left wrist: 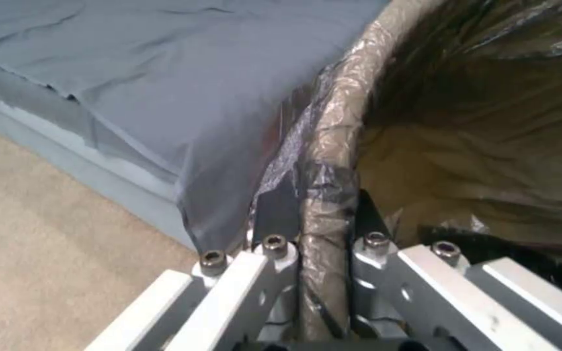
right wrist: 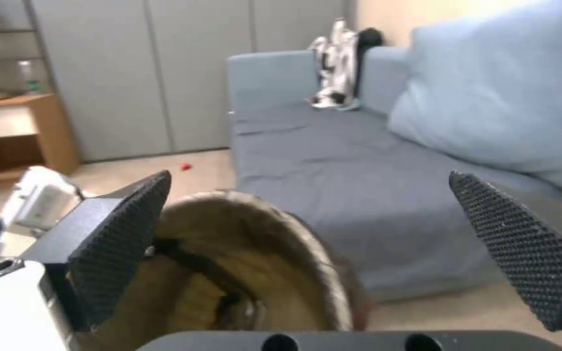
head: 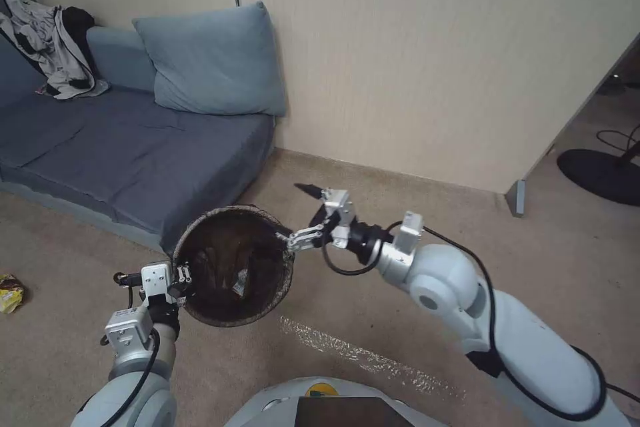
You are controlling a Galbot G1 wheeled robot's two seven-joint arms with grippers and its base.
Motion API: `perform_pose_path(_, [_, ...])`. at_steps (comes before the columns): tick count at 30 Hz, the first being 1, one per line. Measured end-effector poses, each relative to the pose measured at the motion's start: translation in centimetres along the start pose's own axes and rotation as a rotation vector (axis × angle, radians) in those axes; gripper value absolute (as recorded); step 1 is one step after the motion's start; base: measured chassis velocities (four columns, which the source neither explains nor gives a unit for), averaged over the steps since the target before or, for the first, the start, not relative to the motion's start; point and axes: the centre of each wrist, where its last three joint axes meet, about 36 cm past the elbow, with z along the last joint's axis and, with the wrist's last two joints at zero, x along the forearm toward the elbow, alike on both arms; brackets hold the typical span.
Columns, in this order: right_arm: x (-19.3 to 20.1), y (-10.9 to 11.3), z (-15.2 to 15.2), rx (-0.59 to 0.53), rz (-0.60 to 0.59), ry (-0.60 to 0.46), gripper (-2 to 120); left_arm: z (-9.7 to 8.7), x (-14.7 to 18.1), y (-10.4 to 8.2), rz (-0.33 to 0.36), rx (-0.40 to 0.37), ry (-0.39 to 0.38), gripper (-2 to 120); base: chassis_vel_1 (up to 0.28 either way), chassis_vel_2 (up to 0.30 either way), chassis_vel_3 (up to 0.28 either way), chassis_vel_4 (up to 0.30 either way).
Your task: Pick up the trash bin, then pick up the garbage from the floor and place it into the trash bin.
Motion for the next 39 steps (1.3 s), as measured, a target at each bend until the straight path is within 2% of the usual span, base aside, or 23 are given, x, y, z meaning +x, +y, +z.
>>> perform_pose_path(3, [1.8, 0.2, 0.8, 0.018, 0.093, -0.03, 100, -0.1, -0.1, 0.0, -0.001, 0.002, -0.005, 3, 0.0, 0.0, 0.0, 0.0])
perform_pose_path(5, [2.1, 0.2, 1.1, 0.025, 0.11, -0.034, 100, -0.1, -0.1, 0.0, -0.001, 0.001, -0.006, 3, 0.0, 0.0, 0.0, 0.0])
perform_pose_path(8, [4.0, 0.9, 3.1, 0.044, 0.199, -0.046, 100, -0.2, -0.2, 0.1, 0.0, 0.001, -0.009, 3, 0.0, 0.0, 0.0, 0.0])
perform_pose_path(13, [4.9, 1.2, 5.2, 0.06, 0.302, -0.071, 100, -0.2, -0.2, 0.1, 0.0, 0.003, -0.01, 3, 0.0, 0.0, 0.0, 0.0])
perform_pose_path(17, [5.0, 1.3, 7.6, 0.131, 0.457, -0.124, 100, -0.2, -0.2, 0.1, -0.002, 0.007, -0.01, 3, 0.0, 0.0, 0.0, 0.0])
perform_pose_path(23, [6.7, 1.5, 9.1, 0.195, 0.552, -0.14, 100, -0.3, -0.2, 0.2, -0.002, 0.008, -0.011, 3, 0.0, 0.0, 0.0, 0.0])
perform_pose_path(27, [8.5, 2.8, 10.4, 0.208, 0.638, -0.143, 100, -0.3, -0.2, 0.3, -0.001, 0.009, -0.009, 3, 0.0, 0.0, 0.0, 0.0])
perform_pose_path(39, [9.5, 4.9, 12.5, 0.22, 0.747, -0.152, 100, -0.3, -0.2, 0.5, 0.0, 0.006, -0.008, 3, 0.0, 0.0, 0.0, 0.0])
